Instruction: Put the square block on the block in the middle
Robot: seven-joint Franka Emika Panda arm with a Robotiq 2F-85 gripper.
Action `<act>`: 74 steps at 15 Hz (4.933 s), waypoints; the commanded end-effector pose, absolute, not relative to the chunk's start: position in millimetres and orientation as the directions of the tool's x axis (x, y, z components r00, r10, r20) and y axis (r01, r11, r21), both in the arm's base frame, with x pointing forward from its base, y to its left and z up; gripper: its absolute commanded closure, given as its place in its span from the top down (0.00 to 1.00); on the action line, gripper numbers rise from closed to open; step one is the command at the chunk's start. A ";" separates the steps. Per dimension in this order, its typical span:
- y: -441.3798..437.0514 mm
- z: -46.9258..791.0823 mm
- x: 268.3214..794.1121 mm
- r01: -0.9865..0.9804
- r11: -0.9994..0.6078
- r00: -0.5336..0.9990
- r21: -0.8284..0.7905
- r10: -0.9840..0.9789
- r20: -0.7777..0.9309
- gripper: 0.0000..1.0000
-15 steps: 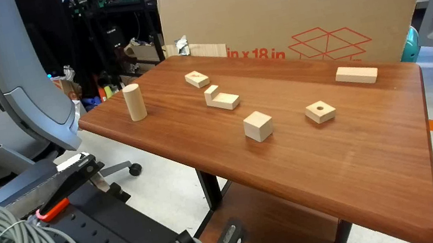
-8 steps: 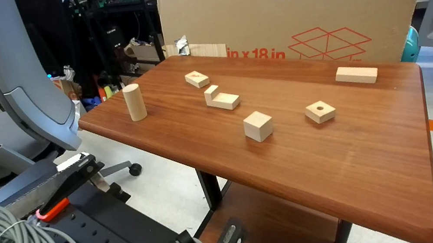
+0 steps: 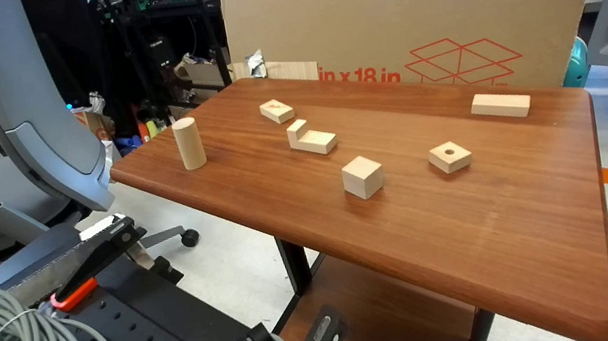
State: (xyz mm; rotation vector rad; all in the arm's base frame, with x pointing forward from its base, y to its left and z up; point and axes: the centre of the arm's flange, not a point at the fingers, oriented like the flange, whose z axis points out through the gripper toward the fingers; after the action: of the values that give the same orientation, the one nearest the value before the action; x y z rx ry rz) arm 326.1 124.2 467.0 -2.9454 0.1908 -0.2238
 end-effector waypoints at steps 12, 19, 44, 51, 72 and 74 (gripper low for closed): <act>-42.9 451.4 415.6 -0.397 -0.864 0.872 -0.311 -0.460 0.167 1.00; -73.9 385.4 465.8 -0.385 -0.915 0.907 -0.122 -0.399 0.133 1.00; -79.5 190.0 535.8 -0.334 -0.939 0.942 0.085 -0.336 -0.016 1.00; -77.5 166.0 535.3 -0.306 -0.945 0.947 0.120 -0.315 -0.064 1.00; -52.0 227.3 544.4 -0.279 -0.956 0.960 0.091 -0.278 0.018 0.09; -45.1 229.9 552.8 -0.273 -0.958 0.962 0.092 -0.272 0.020 0.09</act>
State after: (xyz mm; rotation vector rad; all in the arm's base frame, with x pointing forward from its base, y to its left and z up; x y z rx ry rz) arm 548.9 -57.6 217.6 -3.1928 0.4519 -0.0161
